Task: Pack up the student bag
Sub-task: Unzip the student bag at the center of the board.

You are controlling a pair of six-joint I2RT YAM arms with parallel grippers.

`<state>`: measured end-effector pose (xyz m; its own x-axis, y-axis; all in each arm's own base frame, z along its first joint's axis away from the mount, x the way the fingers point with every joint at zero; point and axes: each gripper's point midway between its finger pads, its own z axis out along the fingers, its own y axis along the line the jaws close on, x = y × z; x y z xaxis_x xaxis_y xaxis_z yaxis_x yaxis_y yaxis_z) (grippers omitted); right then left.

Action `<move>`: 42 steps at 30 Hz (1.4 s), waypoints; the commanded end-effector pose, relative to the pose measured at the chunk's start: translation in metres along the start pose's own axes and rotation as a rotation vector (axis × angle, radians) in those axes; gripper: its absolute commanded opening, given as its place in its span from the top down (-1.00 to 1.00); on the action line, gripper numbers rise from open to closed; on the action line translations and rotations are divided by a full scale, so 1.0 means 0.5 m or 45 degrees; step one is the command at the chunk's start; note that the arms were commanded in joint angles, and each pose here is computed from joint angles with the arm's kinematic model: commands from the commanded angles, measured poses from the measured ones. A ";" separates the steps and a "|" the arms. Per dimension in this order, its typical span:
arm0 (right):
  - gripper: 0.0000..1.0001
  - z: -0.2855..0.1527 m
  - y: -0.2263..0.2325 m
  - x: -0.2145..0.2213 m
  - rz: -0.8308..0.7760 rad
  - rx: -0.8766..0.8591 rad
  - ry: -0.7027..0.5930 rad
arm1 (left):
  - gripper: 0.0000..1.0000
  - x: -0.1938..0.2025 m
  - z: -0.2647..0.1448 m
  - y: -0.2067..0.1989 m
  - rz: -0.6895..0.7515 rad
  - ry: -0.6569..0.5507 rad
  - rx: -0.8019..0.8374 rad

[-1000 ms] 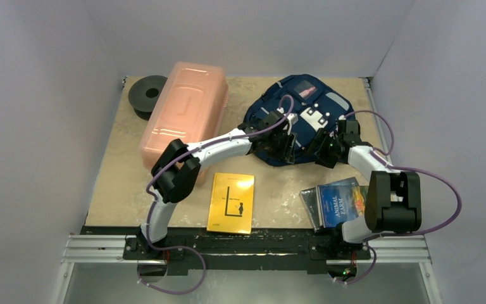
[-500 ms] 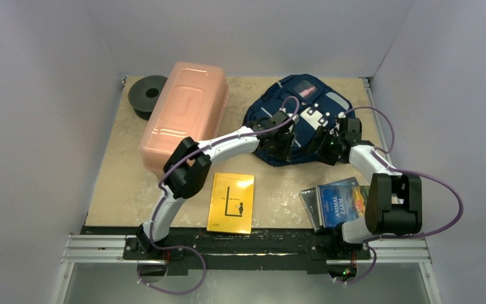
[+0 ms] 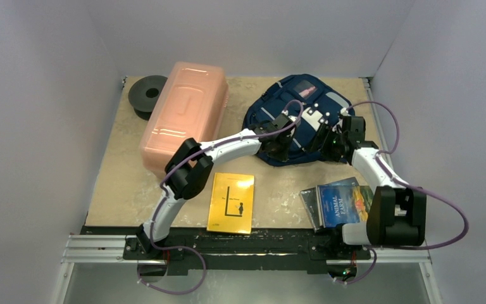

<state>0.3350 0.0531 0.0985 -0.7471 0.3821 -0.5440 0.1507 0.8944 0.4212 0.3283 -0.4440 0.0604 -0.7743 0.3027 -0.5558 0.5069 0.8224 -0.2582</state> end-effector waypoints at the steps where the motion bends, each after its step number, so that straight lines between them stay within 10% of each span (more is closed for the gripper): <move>1: -0.44 -0.053 0.028 -0.067 -0.301 0.143 -0.223 | 1.00 -0.125 -0.128 -0.015 0.033 -0.304 0.017; 12: -0.52 -0.126 0.146 -0.094 -1.072 -0.285 -0.751 | 1.00 -0.160 -0.221 -0.085 -0.128 -0.358 0.341; 20: 0.43 -0.107 0.186 -0.051 -1.389 -0.493 -0.773 | 1.00 -0.164 -0.229 -0.079 -0.172 -0.350 0.396; 29: 0.13 -0.049 0.190 0.019 -1.522 -0.540 -0.538 | 1.00 -0.177 -0.240 -0.092 -0.194 -0.367 0.433; 42: 0.15 -0.002 0.171 -0.023 -1.528 -0.283 -0.637 | 1.00 -0.180 -0.258 -0.089 -0.185 -0.393 0.424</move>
<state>0.3341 0.1382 0.1207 -0.0685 -0.5136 -0.8553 -0.6917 0.6423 -0.3303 0.3241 -0.4361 0.1553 -0.7902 0.0892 -0.6063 0.4707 0.7219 -0.5073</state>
